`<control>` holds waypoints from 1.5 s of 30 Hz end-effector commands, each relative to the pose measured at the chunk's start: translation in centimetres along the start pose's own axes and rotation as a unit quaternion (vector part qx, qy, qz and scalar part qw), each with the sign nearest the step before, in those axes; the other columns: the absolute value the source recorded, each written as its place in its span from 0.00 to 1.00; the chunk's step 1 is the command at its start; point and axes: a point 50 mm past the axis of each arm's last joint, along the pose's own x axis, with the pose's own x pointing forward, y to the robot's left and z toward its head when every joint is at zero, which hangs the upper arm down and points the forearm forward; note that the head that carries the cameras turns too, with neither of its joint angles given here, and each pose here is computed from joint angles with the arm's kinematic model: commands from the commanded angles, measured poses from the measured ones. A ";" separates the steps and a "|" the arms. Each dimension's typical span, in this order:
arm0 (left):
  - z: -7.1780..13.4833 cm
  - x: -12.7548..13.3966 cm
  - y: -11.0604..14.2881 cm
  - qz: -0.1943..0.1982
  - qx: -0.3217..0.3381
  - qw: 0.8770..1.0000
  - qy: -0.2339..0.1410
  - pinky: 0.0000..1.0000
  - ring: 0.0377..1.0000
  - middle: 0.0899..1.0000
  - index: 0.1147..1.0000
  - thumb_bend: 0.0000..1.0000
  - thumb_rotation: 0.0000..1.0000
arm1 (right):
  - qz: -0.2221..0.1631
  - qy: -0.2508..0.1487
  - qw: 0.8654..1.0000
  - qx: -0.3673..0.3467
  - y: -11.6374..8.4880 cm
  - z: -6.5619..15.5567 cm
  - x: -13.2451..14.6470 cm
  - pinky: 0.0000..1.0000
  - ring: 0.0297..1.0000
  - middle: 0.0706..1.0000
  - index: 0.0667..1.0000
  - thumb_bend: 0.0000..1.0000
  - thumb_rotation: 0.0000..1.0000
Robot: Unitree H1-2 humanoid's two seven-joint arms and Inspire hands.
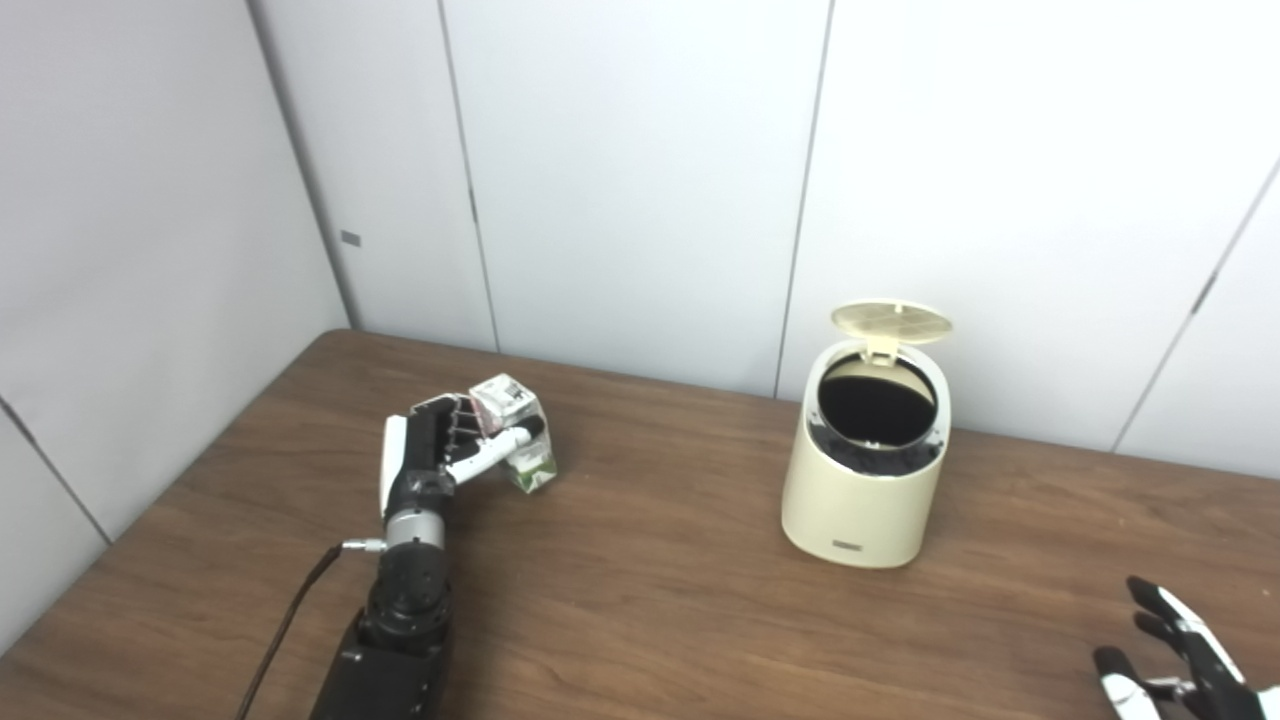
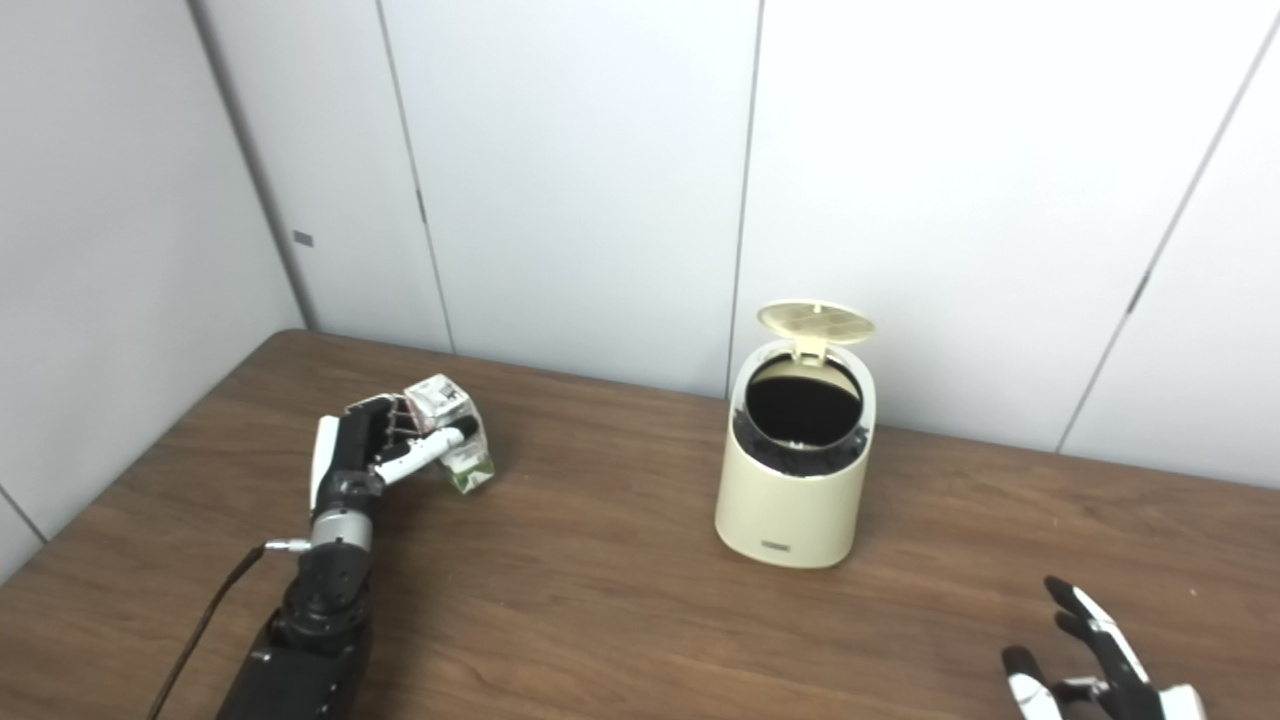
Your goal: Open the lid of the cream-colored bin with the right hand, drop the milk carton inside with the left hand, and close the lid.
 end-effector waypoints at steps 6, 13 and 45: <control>8.0 0.1 2.1 0.015 -0.045 0.990 -0.130 0.37 0.45 0.44 0.40 0.50 0.00 | 0.017 -0.007 1.000 -0.018 2.1 2.9 1.0 0.73 0.84 0.86 0.86 0.17 0.15; 9.2 -2.5 0.4 -0.024 -0.035 0.986 -0.163 0.40 0.46 0.44 0.39 0.50 0.00 | 0.007 0.002 1.000 -0.008 3.8 2.4 1.9 0.76 0.85 0.87 0.86 0.14 0.13; 11.6 -11.6 -8.5 -0.123 -0.064 0.894 -0.425 0.38 0.42 0.42 0.44 0.50 0.00 | 0.005 0.012 1.000 0.000 5.6 2.3 3.2 0.78 0.86 0.88 0.86 0.19 0.42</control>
